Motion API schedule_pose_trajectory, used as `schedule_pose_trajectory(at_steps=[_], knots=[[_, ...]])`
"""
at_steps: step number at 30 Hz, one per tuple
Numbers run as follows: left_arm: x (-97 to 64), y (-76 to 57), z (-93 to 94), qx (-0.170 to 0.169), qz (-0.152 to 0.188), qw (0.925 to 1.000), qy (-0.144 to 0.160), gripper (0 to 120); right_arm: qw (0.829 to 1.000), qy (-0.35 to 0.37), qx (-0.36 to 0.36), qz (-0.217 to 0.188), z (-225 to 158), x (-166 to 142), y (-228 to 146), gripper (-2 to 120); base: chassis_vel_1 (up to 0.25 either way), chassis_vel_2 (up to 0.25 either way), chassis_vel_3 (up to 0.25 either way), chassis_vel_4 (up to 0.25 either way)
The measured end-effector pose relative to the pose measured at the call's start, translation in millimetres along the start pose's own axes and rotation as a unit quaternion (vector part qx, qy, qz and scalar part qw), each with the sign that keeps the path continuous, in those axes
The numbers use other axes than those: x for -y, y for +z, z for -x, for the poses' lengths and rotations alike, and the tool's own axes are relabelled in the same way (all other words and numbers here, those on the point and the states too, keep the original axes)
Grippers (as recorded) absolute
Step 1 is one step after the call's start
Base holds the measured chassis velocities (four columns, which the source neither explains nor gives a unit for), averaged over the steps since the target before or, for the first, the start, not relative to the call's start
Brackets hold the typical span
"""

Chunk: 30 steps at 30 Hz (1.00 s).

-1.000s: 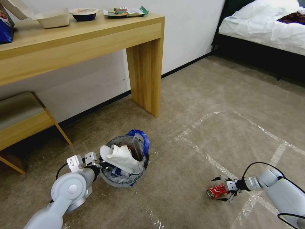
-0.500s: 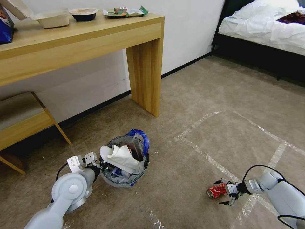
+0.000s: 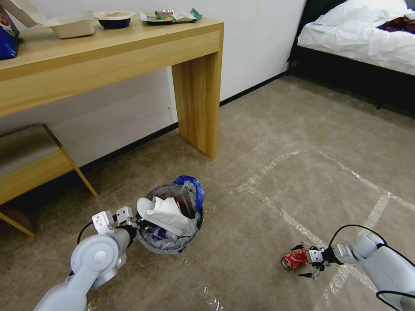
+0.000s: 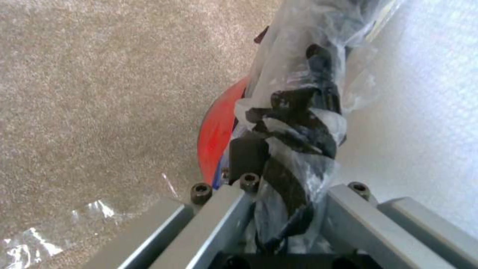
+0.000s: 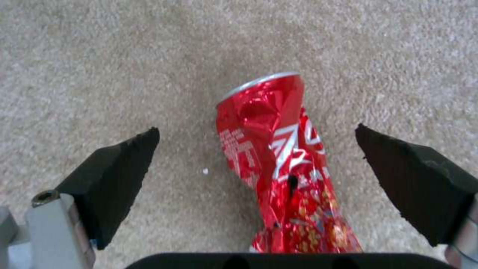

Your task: Pick up the trash bin and place the garbage on the floor into it.

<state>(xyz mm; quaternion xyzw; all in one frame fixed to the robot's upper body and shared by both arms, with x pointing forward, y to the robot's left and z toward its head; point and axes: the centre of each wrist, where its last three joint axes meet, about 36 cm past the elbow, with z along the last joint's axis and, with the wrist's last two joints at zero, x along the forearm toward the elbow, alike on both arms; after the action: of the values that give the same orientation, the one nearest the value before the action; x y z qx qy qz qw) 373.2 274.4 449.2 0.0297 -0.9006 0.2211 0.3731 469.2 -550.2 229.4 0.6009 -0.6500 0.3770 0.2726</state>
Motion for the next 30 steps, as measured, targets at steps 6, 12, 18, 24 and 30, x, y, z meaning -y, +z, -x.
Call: schedule_pose_trajectory(at_steps=[6,12,18,24,30], knots=[[-0.6,2.1,-1.2,-0.002,0.0,1.0,-0.001,0,1.0,0.003,-0.002,0.006,10.3,-2.0,-2.2,100,0.0,0.0,0.0,0.0],[-1.3,2.3,-3.4,-0.001,0.002,1.0,-0.001,0,1.0,0.008,-0.004,0.018,15.8,-4.7,-0.7,100,0.0,0.0,0.0,0.0],[-1.9,0.6,-4.5,0.001,0.004,1.0,-0.001,0,1.0,0.01,-0.009,0.028,18.1,-8.4,2.3,100,0.0,0.0,0.0,0.0],[-1.7,0.7,-3.8,0.001,0.003,1.0,-0.001,0,0.999,0.01,-0.013,0.036,19.4,-12.5,5.1,100,0.0,0.0,0.0,0.0],[-2.1,0.1,-3.0,0.001,0.003,1.0,-0.001,0,0.999,0.016,-0.019,0.041,18.3,-14.3,7.8,100,0.0,0.0,0.0,0.0]])
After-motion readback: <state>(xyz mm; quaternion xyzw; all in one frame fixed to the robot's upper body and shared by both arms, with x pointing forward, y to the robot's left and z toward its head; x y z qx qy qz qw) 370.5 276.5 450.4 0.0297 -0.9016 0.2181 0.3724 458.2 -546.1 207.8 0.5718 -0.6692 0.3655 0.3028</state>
